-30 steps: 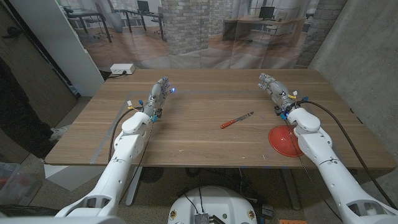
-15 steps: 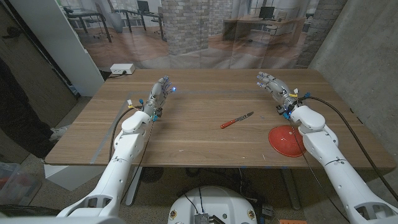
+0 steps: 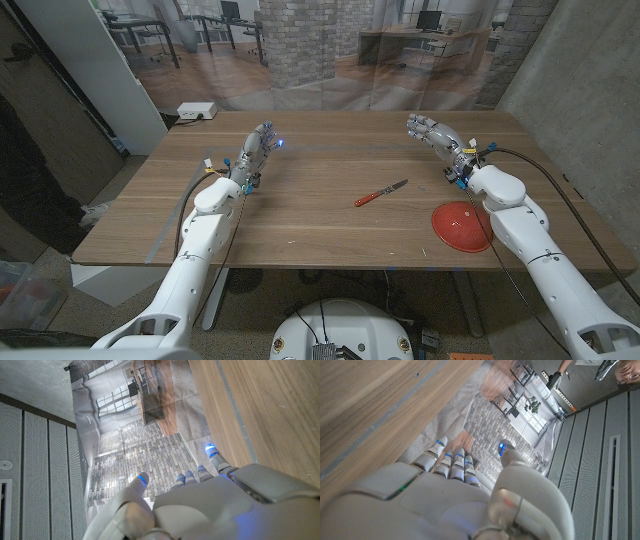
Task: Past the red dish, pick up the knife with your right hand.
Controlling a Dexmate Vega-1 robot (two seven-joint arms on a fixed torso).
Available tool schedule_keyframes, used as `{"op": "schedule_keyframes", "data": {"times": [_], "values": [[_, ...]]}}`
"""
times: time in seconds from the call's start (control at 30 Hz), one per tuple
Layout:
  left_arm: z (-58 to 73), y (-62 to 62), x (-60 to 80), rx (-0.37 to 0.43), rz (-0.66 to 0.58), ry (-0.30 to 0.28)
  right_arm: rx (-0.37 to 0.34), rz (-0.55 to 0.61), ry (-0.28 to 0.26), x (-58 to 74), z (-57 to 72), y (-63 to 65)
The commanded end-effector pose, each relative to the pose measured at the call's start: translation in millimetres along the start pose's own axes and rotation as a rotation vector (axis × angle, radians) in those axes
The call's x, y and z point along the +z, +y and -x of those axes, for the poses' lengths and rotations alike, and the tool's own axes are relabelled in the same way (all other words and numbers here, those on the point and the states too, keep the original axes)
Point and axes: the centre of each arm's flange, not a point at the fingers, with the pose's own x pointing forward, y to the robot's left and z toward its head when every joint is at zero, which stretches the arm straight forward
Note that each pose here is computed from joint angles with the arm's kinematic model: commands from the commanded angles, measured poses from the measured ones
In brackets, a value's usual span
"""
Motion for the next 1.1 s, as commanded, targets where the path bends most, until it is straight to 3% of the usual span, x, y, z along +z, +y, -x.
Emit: {"op": "schedule_keyframes", "data": {"times": [0.03,0.67,1.1], "values": [[3.5,2.0,1.8,0.002,-0.006,-0.001,0.035,0.049,-0.025,13.9,-3.2,3.3],[5.2,2.4,-0.2,-0.016,-0.016,0.021,0.092,0.14,-0.054,30.8,-2.2,10.7],[6.0,1.6,-1.2,-0.029,-0.028,0.034,0.175,0.272,-0.011,37.8,1.3,15.2]]}}
